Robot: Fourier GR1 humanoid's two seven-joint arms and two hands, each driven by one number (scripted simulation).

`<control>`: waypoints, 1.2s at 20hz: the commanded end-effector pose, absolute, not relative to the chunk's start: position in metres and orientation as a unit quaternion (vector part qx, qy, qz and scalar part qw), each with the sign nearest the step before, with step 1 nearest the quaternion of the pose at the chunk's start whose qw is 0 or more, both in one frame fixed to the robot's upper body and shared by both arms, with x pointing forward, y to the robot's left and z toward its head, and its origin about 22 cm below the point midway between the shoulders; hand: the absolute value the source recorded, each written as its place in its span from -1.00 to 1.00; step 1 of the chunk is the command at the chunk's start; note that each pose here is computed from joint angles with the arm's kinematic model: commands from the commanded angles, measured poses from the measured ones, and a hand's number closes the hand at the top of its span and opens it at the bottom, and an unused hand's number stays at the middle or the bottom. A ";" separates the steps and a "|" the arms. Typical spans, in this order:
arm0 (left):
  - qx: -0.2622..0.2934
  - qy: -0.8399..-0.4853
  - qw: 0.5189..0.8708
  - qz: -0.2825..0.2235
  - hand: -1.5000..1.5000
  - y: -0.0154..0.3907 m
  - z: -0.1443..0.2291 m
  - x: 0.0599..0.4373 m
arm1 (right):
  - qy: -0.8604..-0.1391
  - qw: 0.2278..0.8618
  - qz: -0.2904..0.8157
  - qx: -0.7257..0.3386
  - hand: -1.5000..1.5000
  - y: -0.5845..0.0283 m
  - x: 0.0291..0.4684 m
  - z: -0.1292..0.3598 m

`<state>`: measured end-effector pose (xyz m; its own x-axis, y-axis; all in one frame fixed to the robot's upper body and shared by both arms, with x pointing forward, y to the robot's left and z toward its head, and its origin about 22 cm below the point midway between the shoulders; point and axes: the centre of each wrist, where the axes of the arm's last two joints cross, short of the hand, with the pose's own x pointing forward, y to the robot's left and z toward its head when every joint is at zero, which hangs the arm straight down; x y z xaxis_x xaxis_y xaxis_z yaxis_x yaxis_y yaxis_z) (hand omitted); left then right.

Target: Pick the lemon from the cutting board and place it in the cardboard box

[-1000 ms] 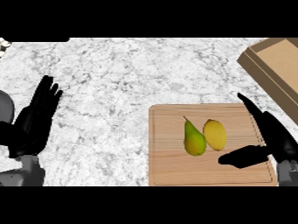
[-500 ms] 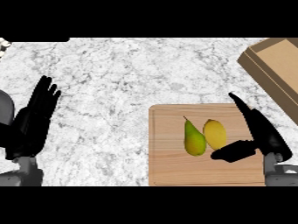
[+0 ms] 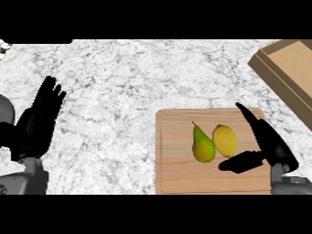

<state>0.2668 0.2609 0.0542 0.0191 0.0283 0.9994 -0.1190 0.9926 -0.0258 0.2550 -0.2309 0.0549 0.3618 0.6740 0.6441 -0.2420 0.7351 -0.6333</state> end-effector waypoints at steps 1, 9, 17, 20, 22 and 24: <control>0.025 -0.696 0.715 0.060 0.00 0.257 0.053 0.259 | -0.476 0.796 0.299 -0.224 -1.00 -0.236 0.267 0.059; 0.028 -0.698 0.714 0.048 0.00 0.272 0.060 0.256 | -0.483 0.790 0.303 -0.226 -1.00 -0.240 0.270 0.039; 0.035 -0.698 0.714 0.048 0.00 0.268 0.068 0.267 | -0.505 0.762 0.329 -0.238 1.00 -0.215 0.265 0.011; 0.032 -0.701 0.712 0.036 0.00 0.270 0.056 0.249 | -0.503 0.745 0.350 -0.262 1.00 -0.206 0.257 0.008; 0.031 -0.698 0.713 0.052 0.00 0.264 0.056 0.265 | -0.511 0.733 0.357 -0.273 1.00 -0.222 0.263 0.039; 0.039 -0.701 0.711 0.050 0.00 0.249 0.054 0.257 | -0.514 0.728 0.353 -0.283 1.00 -0.220 0.260 0.051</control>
